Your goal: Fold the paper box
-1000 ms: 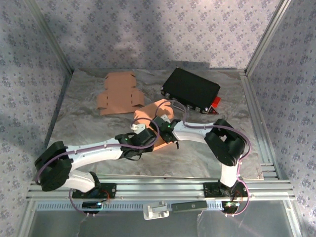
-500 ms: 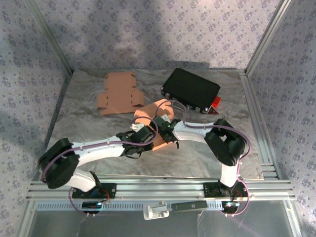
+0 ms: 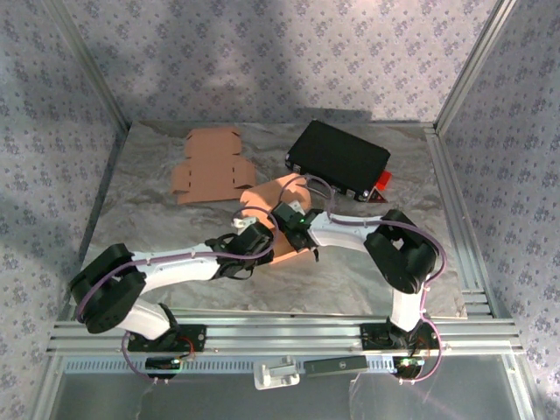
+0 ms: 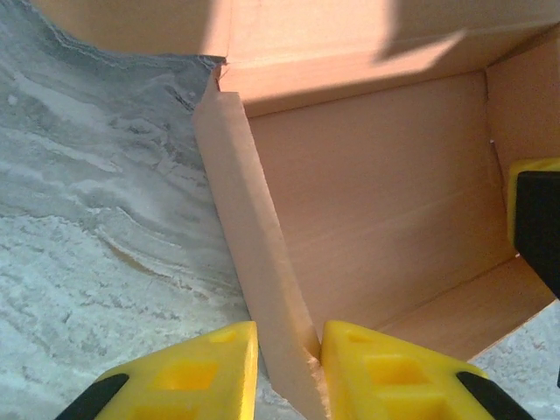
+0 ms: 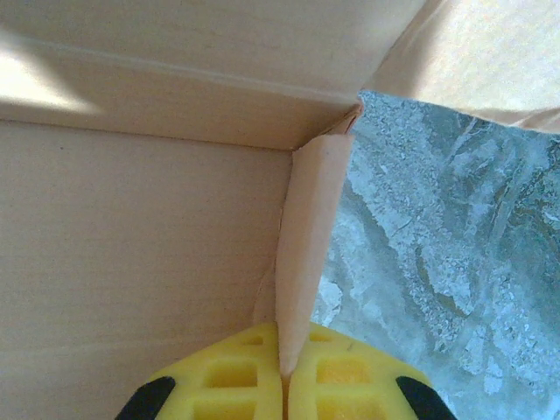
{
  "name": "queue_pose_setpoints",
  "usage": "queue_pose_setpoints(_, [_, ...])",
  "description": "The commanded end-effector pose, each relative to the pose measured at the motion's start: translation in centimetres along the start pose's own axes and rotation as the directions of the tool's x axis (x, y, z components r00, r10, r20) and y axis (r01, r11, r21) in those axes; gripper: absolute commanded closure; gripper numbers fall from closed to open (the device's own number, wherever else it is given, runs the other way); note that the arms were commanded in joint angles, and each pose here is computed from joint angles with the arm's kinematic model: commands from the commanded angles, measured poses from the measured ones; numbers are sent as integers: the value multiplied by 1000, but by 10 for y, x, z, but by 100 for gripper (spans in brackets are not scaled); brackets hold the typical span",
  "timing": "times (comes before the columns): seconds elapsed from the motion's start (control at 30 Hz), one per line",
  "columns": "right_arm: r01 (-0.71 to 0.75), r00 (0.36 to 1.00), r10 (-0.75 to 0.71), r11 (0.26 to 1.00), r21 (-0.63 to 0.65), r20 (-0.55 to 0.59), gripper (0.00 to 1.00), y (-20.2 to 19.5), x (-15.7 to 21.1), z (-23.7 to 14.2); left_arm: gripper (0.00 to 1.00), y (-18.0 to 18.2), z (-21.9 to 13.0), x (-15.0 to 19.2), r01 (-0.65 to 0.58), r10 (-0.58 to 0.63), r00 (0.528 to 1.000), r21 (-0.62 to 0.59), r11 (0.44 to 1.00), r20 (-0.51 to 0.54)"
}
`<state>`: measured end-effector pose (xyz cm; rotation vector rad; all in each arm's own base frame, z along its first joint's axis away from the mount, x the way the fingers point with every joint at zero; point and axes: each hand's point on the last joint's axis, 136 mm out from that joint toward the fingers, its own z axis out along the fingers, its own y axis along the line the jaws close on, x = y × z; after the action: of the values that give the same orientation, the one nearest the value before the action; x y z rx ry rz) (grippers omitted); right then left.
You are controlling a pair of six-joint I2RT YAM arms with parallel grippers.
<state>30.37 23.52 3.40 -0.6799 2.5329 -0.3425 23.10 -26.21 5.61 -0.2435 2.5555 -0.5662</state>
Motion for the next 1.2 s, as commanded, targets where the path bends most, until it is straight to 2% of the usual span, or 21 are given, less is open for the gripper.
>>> queue_pose_setpoints(0.0, [12, 999, -13, 1000, -29, -51, 100, 3, 17, 0, 74, 10, 5, 4, 20, -20, 1000, -5, 1000, -13])
queue_pose_setpoints(0.2, [-21, 999, 19, 998, -62, -47, 100, 2, 14, -1, 84, 18, 13, 12, 11, -13, 998, -46, 999, -54])
queue_pose_setpoints(0.27, [-45, 998, 42, 994, -100, -36, 99, 2, 12, -5, 91, 24, 16, 17, 7, -12, 997, -69, 998, -70])
queue_pose_setpoints(0.4, [-101, 995, 102, 972, -214, -6, 80, 2, 4, -17, 95, 30, 19, 22, 6, -14, 996, -89, 996, -83])
queue_pose_setpoints(0.53, [-172, 980, 196, 906, -387, 24, 58, -2, -5, -35, 96, 31, 16, 20, -4, -4, 996, -102, 995, -83])
queue_pose_setpoints(0.7, [-256, 942, 337, 744, -617, 15, 47, -17, -9, -59, 96, 28, 13, 17, -23, 14, 996, -106, 994, -85])
queue_pose_setpoints(0.83, [-345, 892, 450, 616, -708, -43, 46, -36, -5, -60, 96, 26, 14, 18, -26, 17, 996, -100, 995, -89])
queue_pose_setpoints(1.0, [-404, 844, 518, 446, -799, -139, 58, -40, -5, -48, 97, 25, 15, 19, -31, 22, 995, -104, 994, -93])
queue_pose_setpoints(1.07, [-418, 836, 521, 403, -814, -171, 60, -38, -4, -43, 97, 25, 15, 18, -34, 24, 995, -106, 994, -93])
queue_pose_setpoints(1.17, [-453, 822, 529, 382, -805, -212, 63, -38, -1, -30, 98, 24, 14, 18, -40, 30, 995, -108, 993, -94])
